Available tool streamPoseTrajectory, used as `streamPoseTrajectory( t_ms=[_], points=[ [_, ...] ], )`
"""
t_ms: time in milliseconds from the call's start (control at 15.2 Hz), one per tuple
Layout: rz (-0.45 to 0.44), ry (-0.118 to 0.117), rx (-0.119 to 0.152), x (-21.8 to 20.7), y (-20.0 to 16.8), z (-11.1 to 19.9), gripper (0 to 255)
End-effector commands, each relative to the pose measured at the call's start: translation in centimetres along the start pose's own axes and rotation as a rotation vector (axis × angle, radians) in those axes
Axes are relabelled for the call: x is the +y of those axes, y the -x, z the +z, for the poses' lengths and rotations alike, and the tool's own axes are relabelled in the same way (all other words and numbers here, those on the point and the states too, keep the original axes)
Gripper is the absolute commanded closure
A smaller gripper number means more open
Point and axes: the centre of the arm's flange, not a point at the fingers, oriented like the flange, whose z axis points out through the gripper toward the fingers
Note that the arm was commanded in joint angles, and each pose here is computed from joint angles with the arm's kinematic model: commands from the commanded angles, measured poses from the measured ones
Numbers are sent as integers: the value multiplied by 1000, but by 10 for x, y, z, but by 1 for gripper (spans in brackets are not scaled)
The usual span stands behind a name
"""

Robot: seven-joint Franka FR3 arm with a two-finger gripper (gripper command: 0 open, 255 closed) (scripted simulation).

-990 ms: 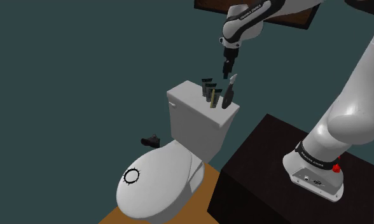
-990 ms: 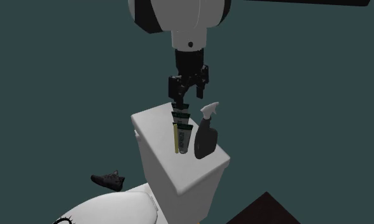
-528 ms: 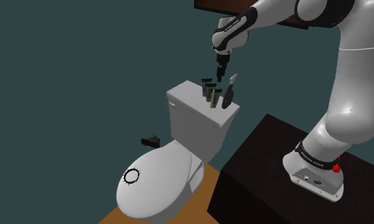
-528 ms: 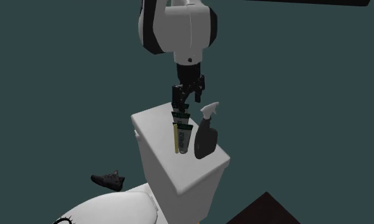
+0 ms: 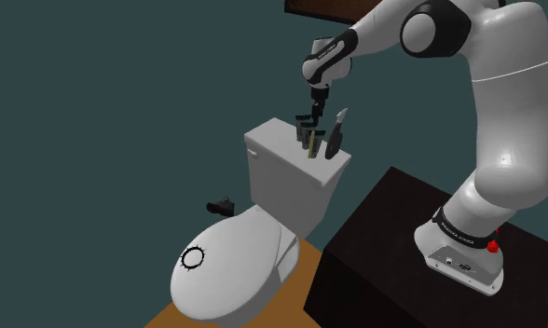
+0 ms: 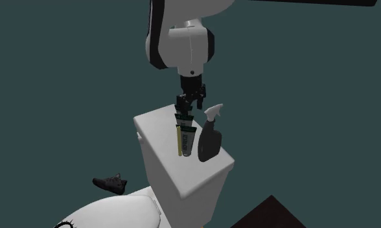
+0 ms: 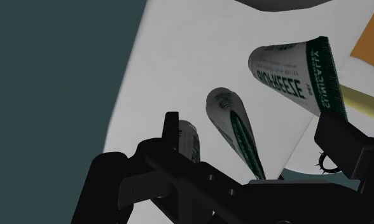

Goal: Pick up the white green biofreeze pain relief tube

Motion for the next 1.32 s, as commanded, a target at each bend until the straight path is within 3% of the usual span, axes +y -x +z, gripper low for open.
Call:
streamPoseTrajectory(
  t_ms=[0,264,330,924,1254],
  points=[
    [0,0,0,0,0,11,0],
    [0,0,0,0,-2,24,0],
    [0,0,0,0,-1,24,255],
    [0,0,0,0,-2,24,255],
    [0,0,0,0,1,-2,255]
  ],
)
